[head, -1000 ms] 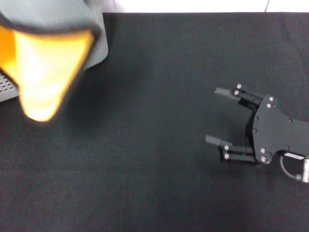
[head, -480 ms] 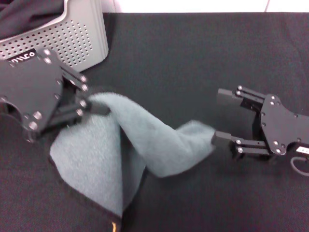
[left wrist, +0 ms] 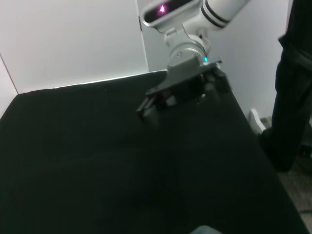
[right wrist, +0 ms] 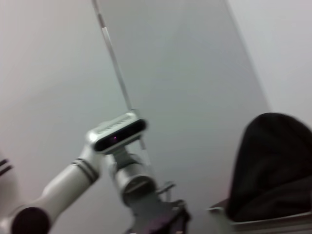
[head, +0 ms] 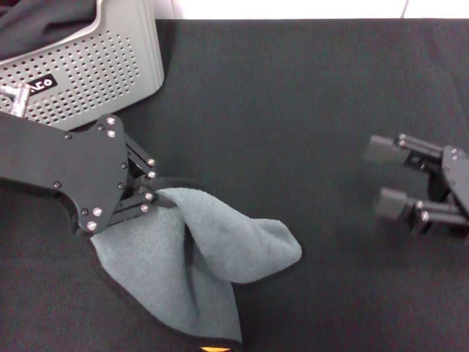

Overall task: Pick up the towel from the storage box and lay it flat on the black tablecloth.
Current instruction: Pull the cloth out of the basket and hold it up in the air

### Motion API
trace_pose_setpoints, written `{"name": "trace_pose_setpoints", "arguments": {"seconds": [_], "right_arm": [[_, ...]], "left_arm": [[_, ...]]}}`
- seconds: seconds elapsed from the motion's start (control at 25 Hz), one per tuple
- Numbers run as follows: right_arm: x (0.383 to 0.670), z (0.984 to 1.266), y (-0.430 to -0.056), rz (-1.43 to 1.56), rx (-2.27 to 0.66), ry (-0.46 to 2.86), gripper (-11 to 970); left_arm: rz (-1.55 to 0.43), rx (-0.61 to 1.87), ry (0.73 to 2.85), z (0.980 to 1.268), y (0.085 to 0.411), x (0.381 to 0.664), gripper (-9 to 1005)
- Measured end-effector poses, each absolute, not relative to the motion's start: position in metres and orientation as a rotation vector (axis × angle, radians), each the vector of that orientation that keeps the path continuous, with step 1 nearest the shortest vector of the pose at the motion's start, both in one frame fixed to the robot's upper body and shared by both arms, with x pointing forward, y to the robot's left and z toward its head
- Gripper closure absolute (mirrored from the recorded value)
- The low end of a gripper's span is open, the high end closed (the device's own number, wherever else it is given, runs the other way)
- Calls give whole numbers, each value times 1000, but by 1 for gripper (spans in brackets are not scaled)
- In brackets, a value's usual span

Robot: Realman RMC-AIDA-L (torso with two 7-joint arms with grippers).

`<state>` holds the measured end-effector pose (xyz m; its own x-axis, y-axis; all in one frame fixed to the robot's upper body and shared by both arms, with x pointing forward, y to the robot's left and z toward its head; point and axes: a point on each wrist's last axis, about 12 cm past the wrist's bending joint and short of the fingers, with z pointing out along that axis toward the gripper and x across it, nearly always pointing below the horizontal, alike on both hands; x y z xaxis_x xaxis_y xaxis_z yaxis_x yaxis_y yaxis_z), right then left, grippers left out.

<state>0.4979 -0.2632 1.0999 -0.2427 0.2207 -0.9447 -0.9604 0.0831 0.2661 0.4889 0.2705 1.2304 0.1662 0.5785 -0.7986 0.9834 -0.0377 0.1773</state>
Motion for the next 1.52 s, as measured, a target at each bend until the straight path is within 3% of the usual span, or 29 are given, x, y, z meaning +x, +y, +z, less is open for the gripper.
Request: {"name": "trace_pose_setpoints", "arguments": {"seconds": [0.16, 0.4, 0.68, 1.12, 1.52], "right_arm": [[507, 1093, -262, 1328, -799, 1357, 136], [525, 1086, -227, 1297, -891, 1437, 136], [529, 1090, -203, 1386, -1014, 1455, 242], [508, 1096, -244, 1486, -907, 1413, 272], [506, 1089, -238, 1488, -882, 1452, 271]], "left_arm": [[-719, 1742, 1412, 1238, 260, 488, 967], [-746, 1791, 1247, 1249, 246, 483, 966], [-712, 1820, 1173, 1252, 238, 484, 965], [-639, 1778, 1157, 1257, 246, 487, 964], [-599, 1785, 1095, 1261, 242, 488, 963]]}}
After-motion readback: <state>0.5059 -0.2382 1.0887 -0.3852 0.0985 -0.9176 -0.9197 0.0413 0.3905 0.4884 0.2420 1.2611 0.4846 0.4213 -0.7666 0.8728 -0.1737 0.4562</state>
